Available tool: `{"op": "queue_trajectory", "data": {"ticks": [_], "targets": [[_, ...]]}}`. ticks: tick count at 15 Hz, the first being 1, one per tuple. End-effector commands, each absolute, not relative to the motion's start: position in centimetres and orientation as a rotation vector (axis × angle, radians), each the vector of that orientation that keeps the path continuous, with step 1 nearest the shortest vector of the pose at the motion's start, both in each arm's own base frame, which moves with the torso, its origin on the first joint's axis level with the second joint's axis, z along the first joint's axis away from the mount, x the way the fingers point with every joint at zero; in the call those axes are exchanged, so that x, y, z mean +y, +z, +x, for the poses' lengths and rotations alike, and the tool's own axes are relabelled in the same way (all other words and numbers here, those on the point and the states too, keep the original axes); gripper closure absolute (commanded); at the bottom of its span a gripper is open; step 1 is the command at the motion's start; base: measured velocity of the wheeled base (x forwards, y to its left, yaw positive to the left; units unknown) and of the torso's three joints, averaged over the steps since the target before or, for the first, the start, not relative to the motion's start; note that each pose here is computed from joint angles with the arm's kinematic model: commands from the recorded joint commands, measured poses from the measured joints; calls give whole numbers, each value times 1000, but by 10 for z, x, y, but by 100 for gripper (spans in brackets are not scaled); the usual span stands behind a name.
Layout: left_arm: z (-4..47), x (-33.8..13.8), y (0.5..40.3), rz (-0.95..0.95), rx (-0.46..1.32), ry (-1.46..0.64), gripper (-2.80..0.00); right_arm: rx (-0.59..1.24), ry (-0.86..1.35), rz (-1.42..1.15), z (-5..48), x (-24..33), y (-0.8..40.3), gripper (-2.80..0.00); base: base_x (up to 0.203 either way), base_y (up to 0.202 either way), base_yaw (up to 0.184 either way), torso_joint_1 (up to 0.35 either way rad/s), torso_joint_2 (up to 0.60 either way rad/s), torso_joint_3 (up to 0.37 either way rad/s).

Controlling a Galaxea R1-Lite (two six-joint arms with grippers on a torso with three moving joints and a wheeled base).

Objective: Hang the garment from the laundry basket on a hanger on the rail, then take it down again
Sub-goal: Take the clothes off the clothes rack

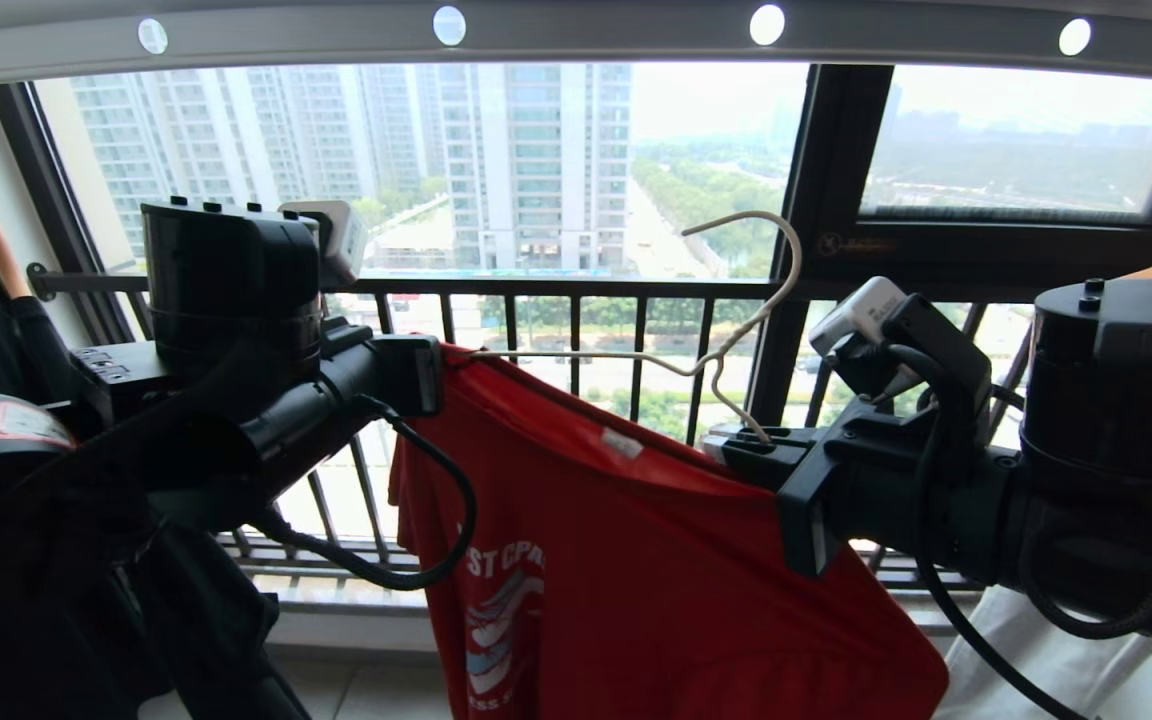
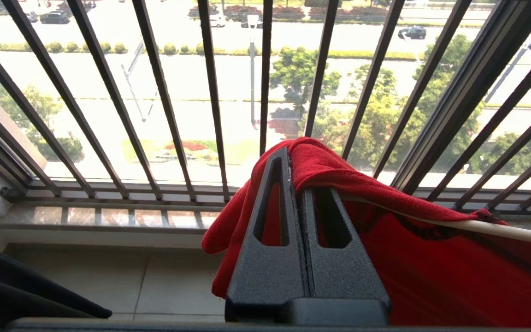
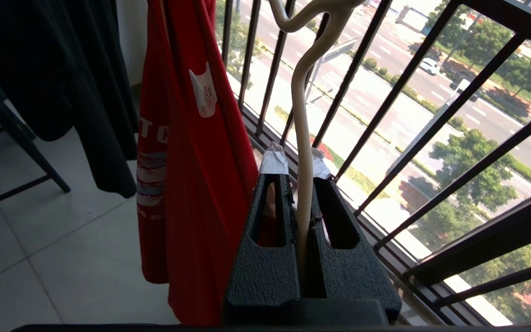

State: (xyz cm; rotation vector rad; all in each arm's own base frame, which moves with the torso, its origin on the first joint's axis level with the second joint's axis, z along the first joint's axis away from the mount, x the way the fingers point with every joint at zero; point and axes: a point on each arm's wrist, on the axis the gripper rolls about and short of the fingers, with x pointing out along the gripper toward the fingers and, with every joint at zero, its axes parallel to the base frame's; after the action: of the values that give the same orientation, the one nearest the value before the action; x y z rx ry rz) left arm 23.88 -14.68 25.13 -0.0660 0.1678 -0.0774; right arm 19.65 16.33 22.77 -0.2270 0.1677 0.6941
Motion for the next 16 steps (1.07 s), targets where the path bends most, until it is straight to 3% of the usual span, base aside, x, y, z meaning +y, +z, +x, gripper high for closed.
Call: {"op": "queue_trajectory", "data": {"ticks": [1,4,6,16], "targets": [[247,-143,248,-62,177,-51,0,168,694,-228,197,164,227,0,0,0,0,0,0,0],[256,-137,241,-55,196,-24,0,168,694,-228,197,164,227,0,0,0,0,0,0,0],[258,-132,237,-79,223,-118,0,166,693,-228,197,163,228,0,0,0,0,0,0,0],[270,-59,233,-465,382,-565,0,164,680,-225,199,162,229,0,0,0,0,0,0,0]]}}
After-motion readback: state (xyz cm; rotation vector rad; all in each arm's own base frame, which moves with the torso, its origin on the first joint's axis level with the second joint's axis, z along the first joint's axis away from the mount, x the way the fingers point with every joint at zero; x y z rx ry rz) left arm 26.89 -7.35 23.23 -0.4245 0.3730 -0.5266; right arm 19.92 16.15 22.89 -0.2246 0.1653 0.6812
